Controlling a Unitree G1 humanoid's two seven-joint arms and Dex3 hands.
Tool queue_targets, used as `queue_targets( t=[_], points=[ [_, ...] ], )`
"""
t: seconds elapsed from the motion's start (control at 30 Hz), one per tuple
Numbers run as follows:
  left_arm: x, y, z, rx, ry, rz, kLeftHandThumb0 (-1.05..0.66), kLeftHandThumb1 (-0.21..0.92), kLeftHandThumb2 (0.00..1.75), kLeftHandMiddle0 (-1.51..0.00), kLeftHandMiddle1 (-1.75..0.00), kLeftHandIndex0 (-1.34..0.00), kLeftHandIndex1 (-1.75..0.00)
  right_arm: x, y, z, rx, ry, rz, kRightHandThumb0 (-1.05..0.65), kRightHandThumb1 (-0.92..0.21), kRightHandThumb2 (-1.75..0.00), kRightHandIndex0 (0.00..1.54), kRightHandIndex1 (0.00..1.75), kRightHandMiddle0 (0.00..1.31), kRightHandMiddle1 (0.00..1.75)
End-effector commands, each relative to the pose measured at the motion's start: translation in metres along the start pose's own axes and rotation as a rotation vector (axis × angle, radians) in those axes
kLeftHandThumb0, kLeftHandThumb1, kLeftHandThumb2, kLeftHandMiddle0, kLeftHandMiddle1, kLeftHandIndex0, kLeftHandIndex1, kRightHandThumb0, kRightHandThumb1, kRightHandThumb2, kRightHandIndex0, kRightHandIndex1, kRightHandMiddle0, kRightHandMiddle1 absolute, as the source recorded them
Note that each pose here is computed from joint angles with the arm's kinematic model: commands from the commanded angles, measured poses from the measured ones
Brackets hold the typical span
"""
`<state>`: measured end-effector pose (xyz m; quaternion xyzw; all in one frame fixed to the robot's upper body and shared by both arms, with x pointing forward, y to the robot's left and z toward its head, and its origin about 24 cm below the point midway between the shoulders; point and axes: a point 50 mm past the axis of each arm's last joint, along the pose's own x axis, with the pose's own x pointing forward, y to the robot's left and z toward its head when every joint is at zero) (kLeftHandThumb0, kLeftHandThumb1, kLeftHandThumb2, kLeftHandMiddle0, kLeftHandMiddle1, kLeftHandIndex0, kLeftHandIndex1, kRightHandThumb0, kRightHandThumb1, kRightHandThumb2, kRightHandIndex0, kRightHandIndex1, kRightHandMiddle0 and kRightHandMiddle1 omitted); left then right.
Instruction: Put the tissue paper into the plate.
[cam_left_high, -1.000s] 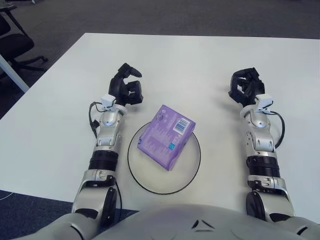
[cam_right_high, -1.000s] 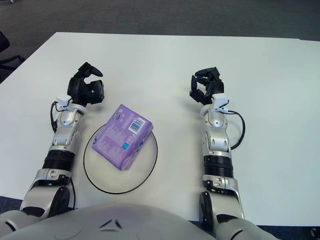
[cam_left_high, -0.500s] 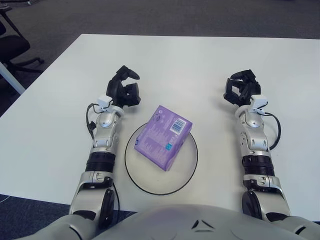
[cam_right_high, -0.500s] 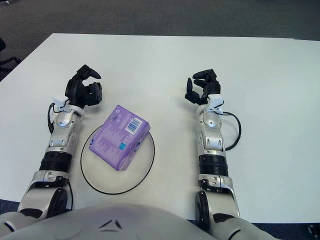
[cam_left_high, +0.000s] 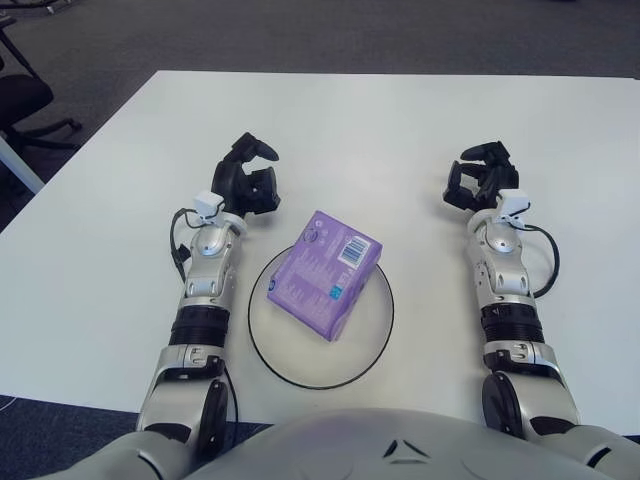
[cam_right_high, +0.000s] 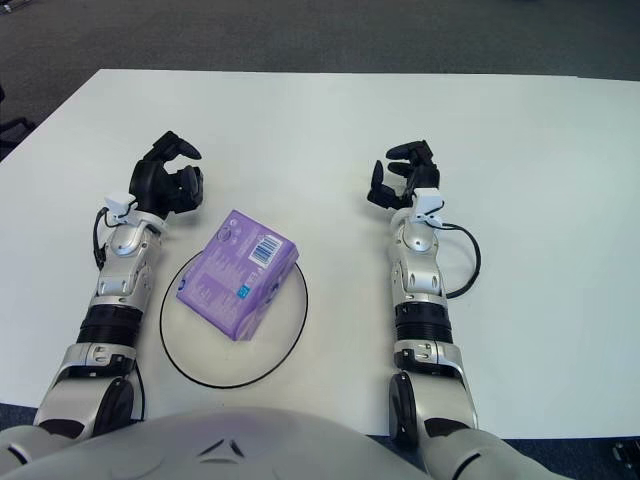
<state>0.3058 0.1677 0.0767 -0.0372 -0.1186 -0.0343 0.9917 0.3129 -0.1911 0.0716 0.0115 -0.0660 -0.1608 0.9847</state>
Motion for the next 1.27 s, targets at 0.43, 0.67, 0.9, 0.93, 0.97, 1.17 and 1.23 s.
queue_targets(
  t=[0.43,0.67,0.9,0.93,0.97,1.17,1.23],
  points=[
    [-0.026,-0.004,-0.034,-0.04,0.139,0.039,-0.45,0.41,1.21,-1.32,-1.75,-0.54,-1.75,-0.033,-0.014,-0.06,0.02,0.139,0.078,-0.01,0.0,-1.69,0.86,1.75,0.62,1.75],
    [-0.026,-0.004,-0.035,-0.041,0.144,0.046,-0.45,0.4,1.21,-1.32,-1.75,-0.55,-1.75,-0.032,-0.017,-0.063,0.027,0.137,0.092,-0.22,-0.18,-1.47,0.98,1.75,0.59,1.75],
    [-0.026,-0.004,-0.036,-0.039,0.144,0.053,-0.45,0.4,1.22,-1.32,-1.75,-0.55,-1.75,-0.032,-0.017,-0.065,0.023,0.132,0.11,-0.43,-0.41,-1.21,1.09,1.75,0.54,1.75],
    [-0.026,-0.004,-0.036,-0.039,0.144,0.053,-0.45,0.4,1.22,-1.32,-1.75,-0.55,-1.75,-0.032,-0.017,-0.065,0.023,0.131,0.111,-0.44,-0.41,-1.2,1.09,1.75,0.53,1.75],
    [-0.026,-0.004,-0.036,-0.039,0.145,0.054,-0.45,0.4,1.22,-1.32,-1.75,-0.55,-1.75,-0.032,-0.017,-0.065,0.021,0.129,0.113,-0.44,-0.41,-1.2,1.1,1.75,0.53,1.75],
    [-0.026,-0.004,-0.036,-0.04,0.146,0.057,-0.45,0.4,1.22,-1.32,-1.75,-0.55,-1.75,-0.032,-0.018,-0.065,0.013,0.119,0.122,-0.45,-0.42,-1.19,1.11,1.75,0.53,1.75],
    [-0.026,-0.004,-0.036,-0.039,0.146,0.058,-0.45,0.4,1.22,-1.32,-1.75,-0.55,-1.75,-0.032,-0.018,-0.065,0.011,0.117,0.125,-0.45,-0.42,-1.19,1.12,1.75,0.53,1.75]
  ],
)
